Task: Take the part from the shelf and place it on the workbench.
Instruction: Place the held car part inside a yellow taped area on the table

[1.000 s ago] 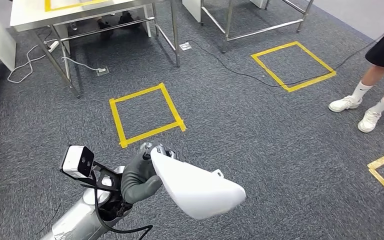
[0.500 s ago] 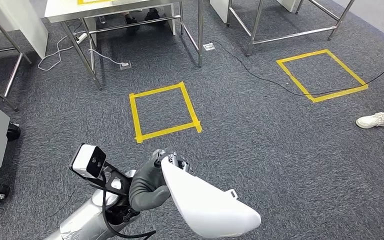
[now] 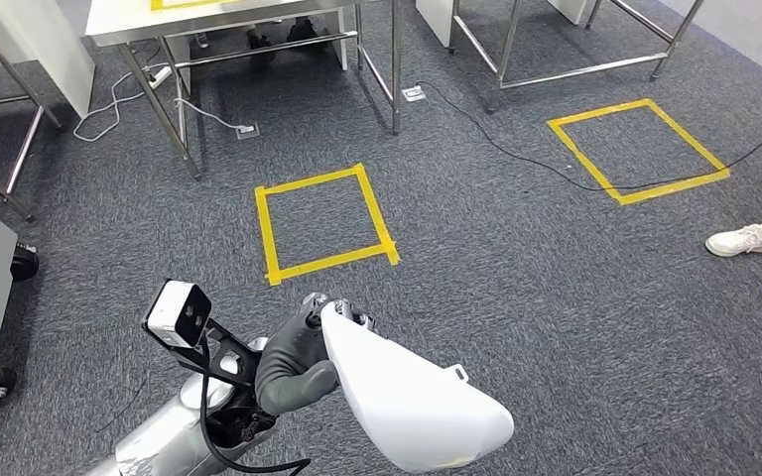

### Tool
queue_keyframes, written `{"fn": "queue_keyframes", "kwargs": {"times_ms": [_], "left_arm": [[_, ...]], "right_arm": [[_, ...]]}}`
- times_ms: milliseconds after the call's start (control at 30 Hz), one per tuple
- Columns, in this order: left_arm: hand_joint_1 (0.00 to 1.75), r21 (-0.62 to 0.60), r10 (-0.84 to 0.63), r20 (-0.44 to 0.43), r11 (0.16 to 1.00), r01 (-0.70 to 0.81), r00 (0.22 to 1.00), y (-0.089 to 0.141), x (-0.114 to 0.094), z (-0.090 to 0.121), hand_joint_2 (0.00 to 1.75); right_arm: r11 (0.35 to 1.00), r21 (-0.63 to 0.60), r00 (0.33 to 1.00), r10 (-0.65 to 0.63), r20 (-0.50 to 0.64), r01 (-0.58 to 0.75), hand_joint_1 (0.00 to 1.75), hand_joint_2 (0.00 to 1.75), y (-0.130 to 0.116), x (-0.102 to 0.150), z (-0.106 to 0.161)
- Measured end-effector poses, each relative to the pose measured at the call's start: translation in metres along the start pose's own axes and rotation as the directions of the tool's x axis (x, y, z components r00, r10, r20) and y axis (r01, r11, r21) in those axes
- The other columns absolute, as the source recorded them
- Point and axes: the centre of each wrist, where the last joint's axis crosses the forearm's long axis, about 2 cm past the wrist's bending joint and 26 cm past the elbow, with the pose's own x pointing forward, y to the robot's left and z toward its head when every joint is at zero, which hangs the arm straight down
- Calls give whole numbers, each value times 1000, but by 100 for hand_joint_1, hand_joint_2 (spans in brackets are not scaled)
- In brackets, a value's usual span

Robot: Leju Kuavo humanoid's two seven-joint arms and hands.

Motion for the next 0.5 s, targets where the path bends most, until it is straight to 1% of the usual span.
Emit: {"fn": "queue_keyframes", "kwargs": {"times_ms": [500], "left_arm": [[175,6,-11,-12,1000,11,1000,-1,-1,3,175]], "right_arm": [[1000,-20,1000,8,-1,-8,0,0,-7,-4,3]]}}
